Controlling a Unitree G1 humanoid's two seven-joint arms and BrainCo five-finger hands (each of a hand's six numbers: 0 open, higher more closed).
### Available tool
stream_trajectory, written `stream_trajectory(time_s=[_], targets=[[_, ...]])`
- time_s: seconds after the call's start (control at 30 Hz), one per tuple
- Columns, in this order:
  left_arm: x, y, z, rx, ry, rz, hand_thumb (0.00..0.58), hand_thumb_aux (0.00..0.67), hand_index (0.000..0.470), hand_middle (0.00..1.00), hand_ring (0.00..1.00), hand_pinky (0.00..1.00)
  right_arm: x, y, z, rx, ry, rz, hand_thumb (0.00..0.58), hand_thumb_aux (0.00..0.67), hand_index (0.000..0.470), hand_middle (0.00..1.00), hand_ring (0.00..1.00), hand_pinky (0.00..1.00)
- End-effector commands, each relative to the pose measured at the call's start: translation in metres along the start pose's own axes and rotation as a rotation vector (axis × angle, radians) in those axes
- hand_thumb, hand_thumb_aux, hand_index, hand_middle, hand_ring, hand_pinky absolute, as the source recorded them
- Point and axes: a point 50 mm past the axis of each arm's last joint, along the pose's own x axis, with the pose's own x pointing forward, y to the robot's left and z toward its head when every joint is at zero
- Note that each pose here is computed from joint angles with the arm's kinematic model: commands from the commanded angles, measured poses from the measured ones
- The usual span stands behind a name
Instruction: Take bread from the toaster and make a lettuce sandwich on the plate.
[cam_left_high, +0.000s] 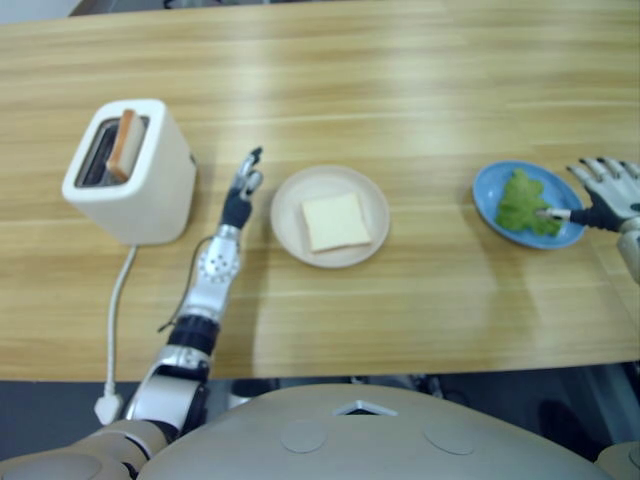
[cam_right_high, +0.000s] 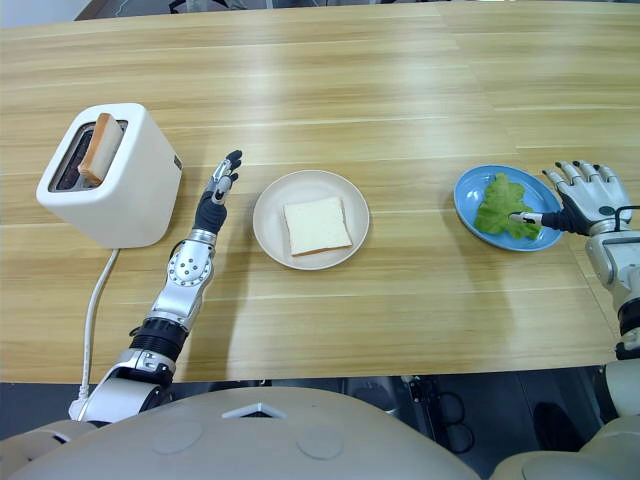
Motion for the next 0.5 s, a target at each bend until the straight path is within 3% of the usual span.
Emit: stream_trajectory(time_s=[0.03,0.5], targets=[[-0.002,0.001,-0.003,0.011,0.024,0.000,0.000,0.000,0.000,0.00,0.00,0.00,0.004,0.002,0.003,-0.001,-0.009,0.030,0.000,0.000,0.000,0.00,0.00,0.00],[-0.004,0.000,-0.005,0.020,0.033,-0.005,0.000,0.000,0.000,0.00,0.00,0.00,0.006,0.013,0.014,-0.019,-0.041,0.087,0.000,0.000,0.000,0.00,0.00,0.00]])
